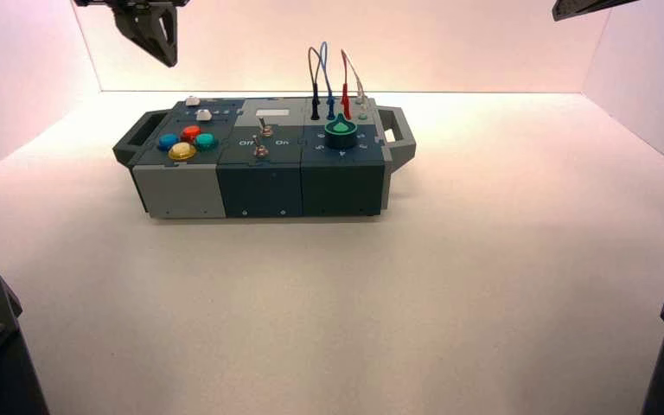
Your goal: Move the top slider to position 1.
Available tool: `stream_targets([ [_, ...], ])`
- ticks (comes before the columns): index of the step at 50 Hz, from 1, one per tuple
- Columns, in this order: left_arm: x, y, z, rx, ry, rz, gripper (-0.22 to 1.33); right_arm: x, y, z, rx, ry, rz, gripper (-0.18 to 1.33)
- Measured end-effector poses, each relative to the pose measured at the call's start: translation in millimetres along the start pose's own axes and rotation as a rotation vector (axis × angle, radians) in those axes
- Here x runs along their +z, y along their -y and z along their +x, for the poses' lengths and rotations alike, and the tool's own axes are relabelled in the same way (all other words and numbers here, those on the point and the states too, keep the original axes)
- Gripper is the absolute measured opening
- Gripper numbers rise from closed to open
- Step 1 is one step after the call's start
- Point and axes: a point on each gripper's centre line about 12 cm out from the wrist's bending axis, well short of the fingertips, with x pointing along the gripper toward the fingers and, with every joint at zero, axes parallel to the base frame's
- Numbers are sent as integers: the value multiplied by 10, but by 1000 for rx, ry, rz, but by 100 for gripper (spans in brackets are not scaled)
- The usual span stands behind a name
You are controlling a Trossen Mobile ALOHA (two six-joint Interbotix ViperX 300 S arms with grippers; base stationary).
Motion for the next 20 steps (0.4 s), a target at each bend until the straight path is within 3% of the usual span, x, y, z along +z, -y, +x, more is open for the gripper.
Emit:
stream_targets([
  [9,-158,18,40,-5,-35,-4,-17,-1,0,-3,0,0,0,-14],
  [20,-252,29,67,-8,-54,-9,-17,0,-2,-6,2,1,2,-14],
])
